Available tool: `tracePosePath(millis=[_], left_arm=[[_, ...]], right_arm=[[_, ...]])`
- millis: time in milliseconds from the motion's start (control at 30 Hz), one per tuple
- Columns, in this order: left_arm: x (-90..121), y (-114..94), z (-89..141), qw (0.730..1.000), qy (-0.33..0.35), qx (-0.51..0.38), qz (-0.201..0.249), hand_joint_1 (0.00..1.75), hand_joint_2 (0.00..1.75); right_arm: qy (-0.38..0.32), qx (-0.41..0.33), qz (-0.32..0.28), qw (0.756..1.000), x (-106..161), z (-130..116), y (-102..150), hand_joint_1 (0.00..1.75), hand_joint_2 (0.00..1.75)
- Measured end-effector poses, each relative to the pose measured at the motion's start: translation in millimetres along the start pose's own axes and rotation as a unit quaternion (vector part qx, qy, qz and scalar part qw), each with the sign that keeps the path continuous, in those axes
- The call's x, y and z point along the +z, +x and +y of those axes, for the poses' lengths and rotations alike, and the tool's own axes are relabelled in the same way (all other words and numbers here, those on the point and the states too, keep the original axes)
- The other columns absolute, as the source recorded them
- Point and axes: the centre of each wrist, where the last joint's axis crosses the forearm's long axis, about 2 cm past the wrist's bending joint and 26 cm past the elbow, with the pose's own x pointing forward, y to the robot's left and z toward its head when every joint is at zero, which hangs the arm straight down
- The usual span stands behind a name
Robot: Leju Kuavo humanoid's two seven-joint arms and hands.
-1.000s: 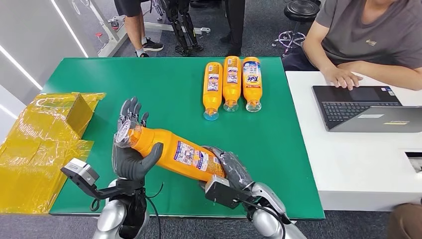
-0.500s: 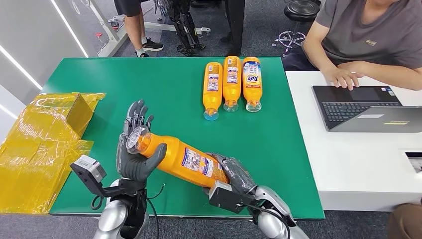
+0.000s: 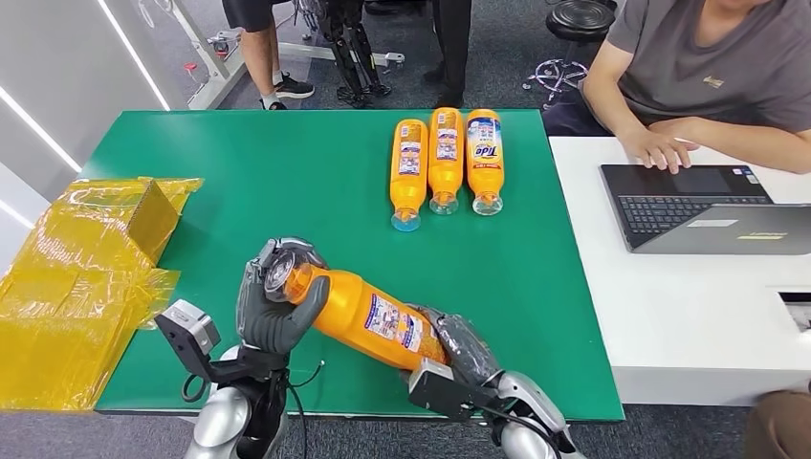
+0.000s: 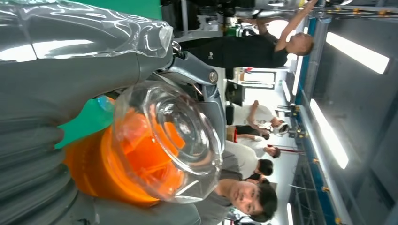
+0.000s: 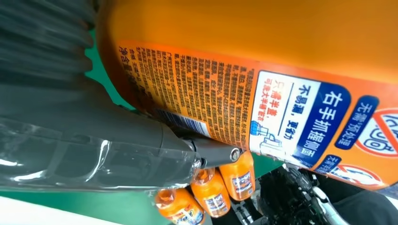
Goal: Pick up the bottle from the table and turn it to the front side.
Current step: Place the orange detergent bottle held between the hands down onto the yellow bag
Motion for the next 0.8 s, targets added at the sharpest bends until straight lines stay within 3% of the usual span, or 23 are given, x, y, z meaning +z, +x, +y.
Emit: tracePosePath(millis=[267, 300, 400, 433, 800], left_arm=[[-2, 1, -4, 1.0, 0.0, 0.006, -0.002, 1.75, 1.75], [-2, 1, -4, 1.0, 0.0, 0.006, -0.002, 1.75, 1.75], [-2, 1, -4, 1.0, -0.001, 0.006, -0.003, 1.75, 1.75], [-2, 1, -4, 1.0, -0.002, 0.006, -0.002, 1.75, 1.75], [-6, 1, -1, 1.0, 0.01, 0.013, -0.001, 1.75, 1.75]], right_arm=[[-0.022, -0.016, 0.002, 1.0, 8, 5, 3, 1.75, 1.75], [-0.023, -0.016, 0.002, 1.0, 8, 5, 3, 1.43, 1.75], [-0.034, -0.016, -0.002, 0.999, 8, 5, 3, 0.12, 1.75], [-0.042, -0.017, -0.007, 0.999, 8, 5, 4, 0.0, 1.75], [-0.204, -0.052, -0.083, 0.974, -5, -3, 31, 0.0, 1.75]])
